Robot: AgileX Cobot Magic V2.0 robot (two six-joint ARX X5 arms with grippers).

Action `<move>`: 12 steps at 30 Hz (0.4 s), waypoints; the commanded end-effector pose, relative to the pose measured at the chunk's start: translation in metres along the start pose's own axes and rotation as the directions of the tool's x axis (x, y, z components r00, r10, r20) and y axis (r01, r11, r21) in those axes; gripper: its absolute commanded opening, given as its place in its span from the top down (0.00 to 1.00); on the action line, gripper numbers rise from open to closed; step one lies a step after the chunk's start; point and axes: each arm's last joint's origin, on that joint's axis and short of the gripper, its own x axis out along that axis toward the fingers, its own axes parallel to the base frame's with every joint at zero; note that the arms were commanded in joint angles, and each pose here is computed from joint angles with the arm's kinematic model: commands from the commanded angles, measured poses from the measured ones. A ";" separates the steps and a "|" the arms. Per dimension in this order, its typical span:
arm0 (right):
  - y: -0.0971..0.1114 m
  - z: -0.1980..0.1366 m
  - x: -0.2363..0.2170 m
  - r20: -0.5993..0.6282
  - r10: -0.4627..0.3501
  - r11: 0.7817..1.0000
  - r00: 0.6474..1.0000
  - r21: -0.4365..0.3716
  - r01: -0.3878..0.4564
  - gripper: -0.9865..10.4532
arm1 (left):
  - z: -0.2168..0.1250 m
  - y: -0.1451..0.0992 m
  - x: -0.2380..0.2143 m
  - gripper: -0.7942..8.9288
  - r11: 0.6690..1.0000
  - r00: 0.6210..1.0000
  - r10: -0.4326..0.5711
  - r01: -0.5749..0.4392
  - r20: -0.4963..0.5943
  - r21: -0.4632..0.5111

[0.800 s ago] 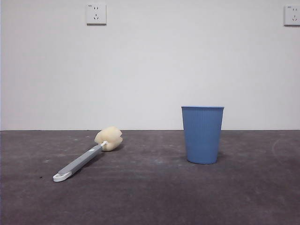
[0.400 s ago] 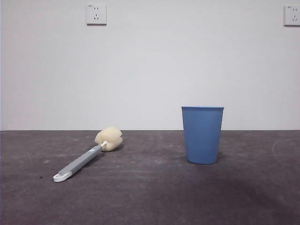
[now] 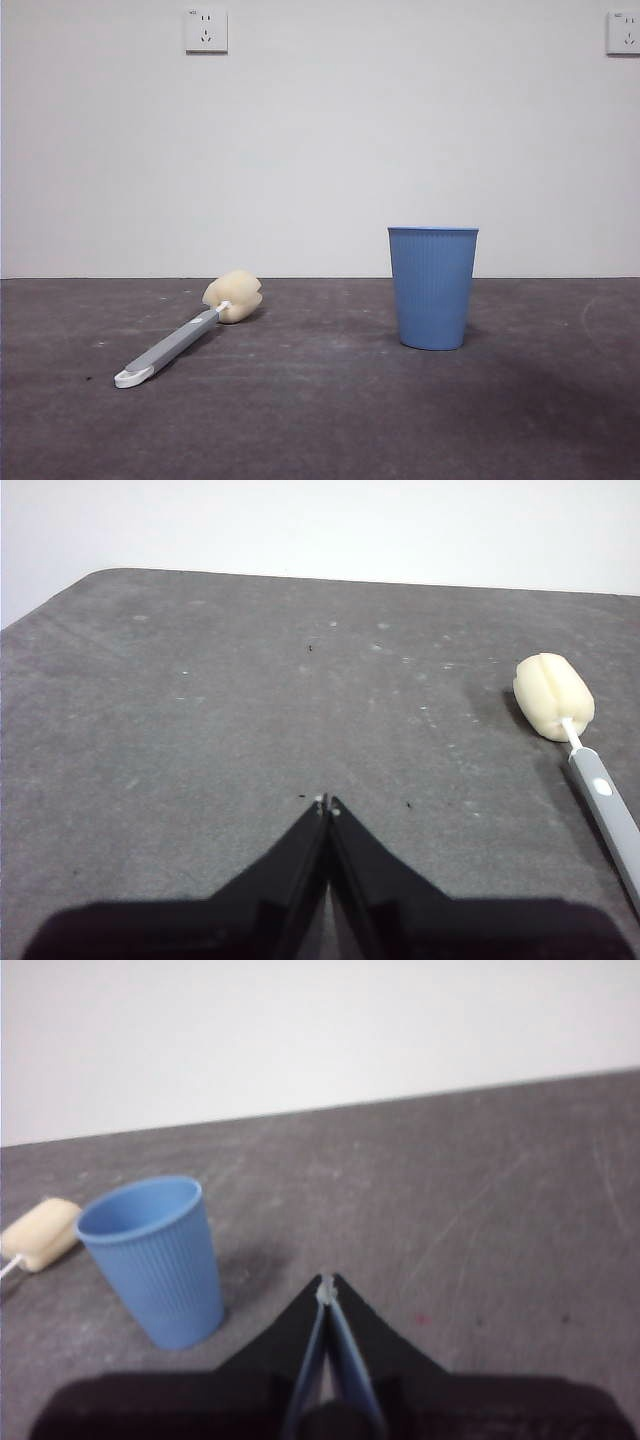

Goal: Pick up the cup brush,pick up the cup,insert the brush into the cup,clean the cup,put the cup brush back,put the cup back to the fixed position on the table

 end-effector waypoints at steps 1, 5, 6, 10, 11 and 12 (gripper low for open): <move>-0.001 -0.010 0.000 -0.040 -0.009 0.999 0.999 0.034 0.010 0.91 | -0.004 0.000 0.001 0.92 1.000 1.000 -0.001 0.001 -0.007 -0.009; -0.001 -0.010 0.000 -0.044 -0.009 1.000 0.999 0.024 0.010 0.91 | -0.004 0.000 0.001 0.92 1.000 1.000 -0.001 0.001 -0.007 -0.009; -0.001 -0.011 0.000 -0.048 -0.009 1.000 0.999 0.025 0.010 0.91 | -0.004 0.000 0.001 0.92 1.000 1.000 -0.001 0.001 -0.007 -0.009; -0.002 -0.014 0.000 -0.080 -0.009 0.999 0.997 0.047 0.013 0.91 | -0.004 0.000 0.001 0.92 1.000 1.000 -0.001 0.001 -0.007 -0.009; -0.002 -0.014 0.000 -0.079 -0.010 0.999 0.997 0.049 0.014 0.91 | -0.004 0.000 0.001 0.92 1.000 1.000 -0.001 0.001 -0.007 -0.009; -0.002 -0.014 0.000 -0.081 -0.012 0.999 0.997 0.049 0.016 0.91 | -0.004 0.000 0.001 0.92 1.000 1.000 -0.001 0.001 -0.007 -0.009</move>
